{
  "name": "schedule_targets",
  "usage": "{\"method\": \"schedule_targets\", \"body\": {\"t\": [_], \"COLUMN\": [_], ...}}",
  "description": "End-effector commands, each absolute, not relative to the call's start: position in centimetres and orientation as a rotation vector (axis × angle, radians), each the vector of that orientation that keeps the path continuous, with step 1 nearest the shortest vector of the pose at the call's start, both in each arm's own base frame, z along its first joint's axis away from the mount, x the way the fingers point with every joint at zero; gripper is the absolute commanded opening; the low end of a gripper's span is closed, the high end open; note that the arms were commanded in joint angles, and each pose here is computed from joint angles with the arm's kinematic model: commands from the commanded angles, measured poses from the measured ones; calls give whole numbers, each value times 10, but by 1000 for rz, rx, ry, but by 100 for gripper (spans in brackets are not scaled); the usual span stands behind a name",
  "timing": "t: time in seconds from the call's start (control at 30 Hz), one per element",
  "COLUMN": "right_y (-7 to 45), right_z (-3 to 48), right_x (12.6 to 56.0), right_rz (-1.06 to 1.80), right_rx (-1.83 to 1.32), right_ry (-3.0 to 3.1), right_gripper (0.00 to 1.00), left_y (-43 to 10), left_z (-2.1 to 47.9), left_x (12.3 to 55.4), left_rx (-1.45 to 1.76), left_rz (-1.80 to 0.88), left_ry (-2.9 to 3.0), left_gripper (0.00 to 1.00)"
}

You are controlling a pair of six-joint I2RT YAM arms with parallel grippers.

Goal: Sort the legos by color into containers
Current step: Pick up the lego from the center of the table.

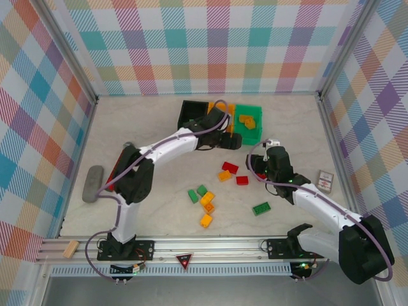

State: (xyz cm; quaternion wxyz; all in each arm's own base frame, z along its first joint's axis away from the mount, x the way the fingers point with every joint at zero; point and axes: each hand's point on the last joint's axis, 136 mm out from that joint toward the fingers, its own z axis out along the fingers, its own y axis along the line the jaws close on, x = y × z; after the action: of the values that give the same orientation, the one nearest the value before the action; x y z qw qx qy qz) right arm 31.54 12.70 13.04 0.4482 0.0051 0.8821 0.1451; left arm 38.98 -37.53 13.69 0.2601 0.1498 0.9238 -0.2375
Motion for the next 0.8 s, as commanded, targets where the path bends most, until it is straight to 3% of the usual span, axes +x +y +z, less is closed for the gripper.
{"method": "schedule_targets", "body": {"t": [0.0, 0.33, 0.77], "right_y": [128, 130, 129], "right_z": [133, 131, 130], "right_x": [321, 323, 323], "right_rz": [376, 379, 373], "right_rx": [32, 28, 29], "right_ry": [2167, 2176, 2176], "right_gripper": [65, 66, 66], "left_y": [-372, -366, -363], "left_z": [136, 77, 38], "left_x": [365, 310, 289], "left_rx": [489, 802, 1100], "left_rz": [-703, -669, -396], "left_ry": [2494, 2630, 2702], "left_gripper": [83, 72, 72]}}
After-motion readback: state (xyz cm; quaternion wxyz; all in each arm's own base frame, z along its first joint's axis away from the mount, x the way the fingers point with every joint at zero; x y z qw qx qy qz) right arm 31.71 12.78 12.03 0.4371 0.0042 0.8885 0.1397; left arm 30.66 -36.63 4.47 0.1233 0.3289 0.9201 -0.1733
